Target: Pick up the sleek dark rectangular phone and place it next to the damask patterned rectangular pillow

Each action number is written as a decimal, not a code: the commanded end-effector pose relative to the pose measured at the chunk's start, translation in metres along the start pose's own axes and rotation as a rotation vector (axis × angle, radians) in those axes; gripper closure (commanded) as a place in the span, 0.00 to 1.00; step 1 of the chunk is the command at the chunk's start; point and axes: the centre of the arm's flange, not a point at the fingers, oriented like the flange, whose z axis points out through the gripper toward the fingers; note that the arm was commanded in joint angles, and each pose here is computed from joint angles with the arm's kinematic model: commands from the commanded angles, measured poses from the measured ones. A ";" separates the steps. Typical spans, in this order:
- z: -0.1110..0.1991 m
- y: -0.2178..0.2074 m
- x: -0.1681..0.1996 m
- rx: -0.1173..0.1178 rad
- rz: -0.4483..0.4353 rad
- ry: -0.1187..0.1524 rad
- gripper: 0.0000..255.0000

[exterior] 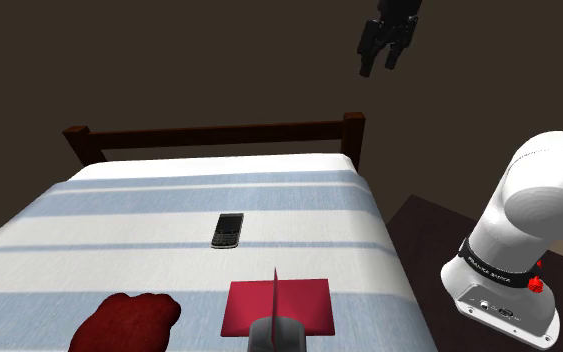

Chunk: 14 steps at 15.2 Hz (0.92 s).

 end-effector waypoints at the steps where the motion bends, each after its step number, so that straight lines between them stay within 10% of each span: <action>1: 0.000 0.000 0.000 0.000 0.000 0.000 0.00; 14: 0.091 -0.152 -0.017 -0.048 0.191 0.015 0.00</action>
